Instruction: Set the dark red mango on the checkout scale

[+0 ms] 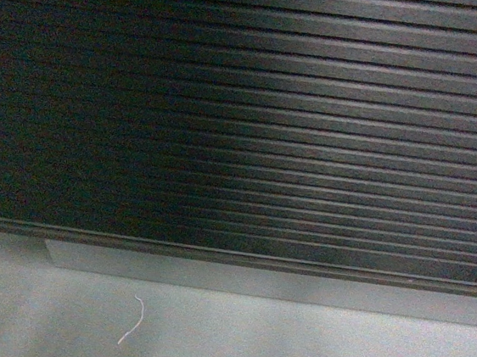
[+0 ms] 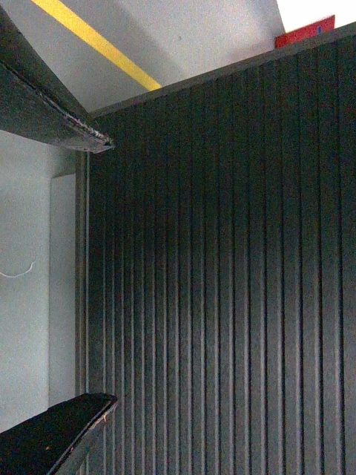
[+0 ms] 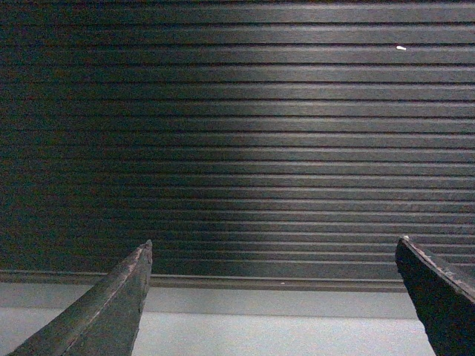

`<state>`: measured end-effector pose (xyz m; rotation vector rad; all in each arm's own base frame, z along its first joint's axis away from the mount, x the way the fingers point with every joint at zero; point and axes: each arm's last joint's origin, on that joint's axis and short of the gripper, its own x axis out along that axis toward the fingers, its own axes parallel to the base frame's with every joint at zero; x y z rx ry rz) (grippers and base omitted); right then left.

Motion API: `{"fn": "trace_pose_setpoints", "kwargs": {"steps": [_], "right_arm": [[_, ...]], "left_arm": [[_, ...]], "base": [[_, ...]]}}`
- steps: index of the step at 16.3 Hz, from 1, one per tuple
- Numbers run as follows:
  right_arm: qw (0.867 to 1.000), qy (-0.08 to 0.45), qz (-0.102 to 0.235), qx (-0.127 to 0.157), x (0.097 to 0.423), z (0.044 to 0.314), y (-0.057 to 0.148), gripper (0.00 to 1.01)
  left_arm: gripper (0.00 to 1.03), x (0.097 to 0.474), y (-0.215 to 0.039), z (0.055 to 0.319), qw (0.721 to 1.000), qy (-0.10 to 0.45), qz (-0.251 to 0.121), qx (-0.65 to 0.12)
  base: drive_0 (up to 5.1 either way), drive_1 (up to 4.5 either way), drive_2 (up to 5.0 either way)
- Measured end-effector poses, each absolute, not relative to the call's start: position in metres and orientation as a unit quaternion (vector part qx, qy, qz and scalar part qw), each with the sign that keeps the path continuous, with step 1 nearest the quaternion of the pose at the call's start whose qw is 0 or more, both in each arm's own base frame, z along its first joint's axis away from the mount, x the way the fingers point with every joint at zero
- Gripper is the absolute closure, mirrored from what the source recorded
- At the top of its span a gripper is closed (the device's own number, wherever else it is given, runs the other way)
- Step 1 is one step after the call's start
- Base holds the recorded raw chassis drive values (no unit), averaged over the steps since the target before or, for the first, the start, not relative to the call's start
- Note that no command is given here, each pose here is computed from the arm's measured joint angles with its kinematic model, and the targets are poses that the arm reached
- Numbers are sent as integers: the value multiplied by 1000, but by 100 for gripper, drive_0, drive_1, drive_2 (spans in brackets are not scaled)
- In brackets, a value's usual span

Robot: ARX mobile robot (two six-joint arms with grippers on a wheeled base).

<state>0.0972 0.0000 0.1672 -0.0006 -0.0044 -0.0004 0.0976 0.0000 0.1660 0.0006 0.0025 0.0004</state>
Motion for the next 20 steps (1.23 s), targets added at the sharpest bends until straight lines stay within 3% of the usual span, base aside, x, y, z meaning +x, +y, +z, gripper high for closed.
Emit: {"fn": "trace_pose_setpoints", "kwargs": {"steps": [20], "right_arm": [[1000, -2, 0, 0, 97, 167, 0, 3]], "left_arm": [[5, 98, 0, 166, 1000, 1, 0, 0]], "base": [[-6, 138, -151]]}}
